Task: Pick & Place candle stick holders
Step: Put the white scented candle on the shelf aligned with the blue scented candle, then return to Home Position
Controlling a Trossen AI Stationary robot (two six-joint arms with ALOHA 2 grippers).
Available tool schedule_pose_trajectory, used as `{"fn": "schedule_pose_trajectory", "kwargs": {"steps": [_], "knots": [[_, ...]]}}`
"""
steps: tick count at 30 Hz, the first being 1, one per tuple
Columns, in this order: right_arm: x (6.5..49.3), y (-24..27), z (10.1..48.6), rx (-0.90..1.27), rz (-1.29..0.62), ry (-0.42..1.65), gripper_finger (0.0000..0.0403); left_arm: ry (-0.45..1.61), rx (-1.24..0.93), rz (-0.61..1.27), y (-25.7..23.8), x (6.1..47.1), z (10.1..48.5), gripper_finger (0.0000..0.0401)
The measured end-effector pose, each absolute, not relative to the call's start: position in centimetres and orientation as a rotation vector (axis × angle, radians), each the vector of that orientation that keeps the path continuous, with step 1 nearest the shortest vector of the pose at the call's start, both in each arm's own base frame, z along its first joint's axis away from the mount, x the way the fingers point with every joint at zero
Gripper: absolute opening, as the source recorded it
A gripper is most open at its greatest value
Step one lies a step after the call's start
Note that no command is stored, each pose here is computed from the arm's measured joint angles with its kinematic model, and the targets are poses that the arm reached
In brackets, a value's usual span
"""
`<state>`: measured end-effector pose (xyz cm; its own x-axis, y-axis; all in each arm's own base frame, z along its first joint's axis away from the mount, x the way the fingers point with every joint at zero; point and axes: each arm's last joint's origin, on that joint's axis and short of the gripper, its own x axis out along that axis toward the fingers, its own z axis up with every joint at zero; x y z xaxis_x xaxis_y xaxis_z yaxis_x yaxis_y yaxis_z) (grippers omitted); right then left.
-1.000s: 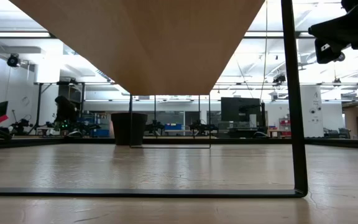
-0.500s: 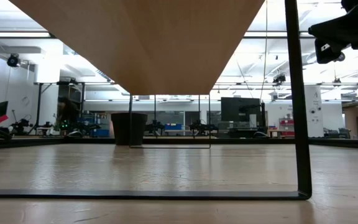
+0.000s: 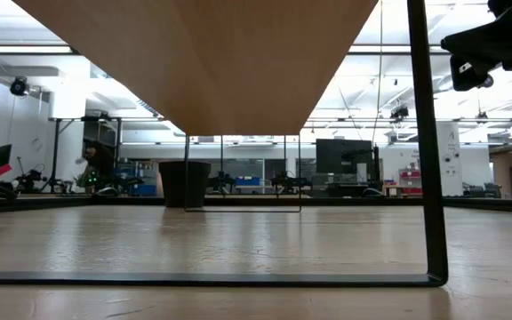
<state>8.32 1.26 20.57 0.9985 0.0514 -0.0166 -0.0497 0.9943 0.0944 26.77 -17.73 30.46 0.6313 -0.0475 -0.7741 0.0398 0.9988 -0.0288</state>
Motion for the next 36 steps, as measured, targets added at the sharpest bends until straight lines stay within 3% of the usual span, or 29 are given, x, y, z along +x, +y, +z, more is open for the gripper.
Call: {"fn": "schedule_pose_trajectory", "kwargs": {"steps": [6,12,16,22,30,36], "knots": [[8.3,1.3,20.6,0.094,0.051,0.019,0.0008,0.861,0.008,-0.068,-17.3,26.2,31.4,0.0092],[8.3,1.3,20.6,0.094,0.051,0.02,0.0008,0.793,0.023,-0.044,-16.2,24.9,33.3,0.0097],[8.3,1.3,20.6,0.094,0.05,0.019,0.0008,0.776,0.09,0.057,-15.1,23.7,33.3,0.0078],[8.3,1.3,20.6,0.094,0.05,0.019,0.0008,0.718,0.113,0.074,-13.7,22.2,32.0,0.0007],[8.3,1.3,20.6,0.094,0.051,0.019,0.0008,0.449,0.218,-0.054,-11.7,19.7,28.4,0.0002],[8.3,1.3,20.6,0.094,0.051,0.019,0.0008,0.269,0.143,-0.172,-9.0,16.4,25.2,0.0002]]}}
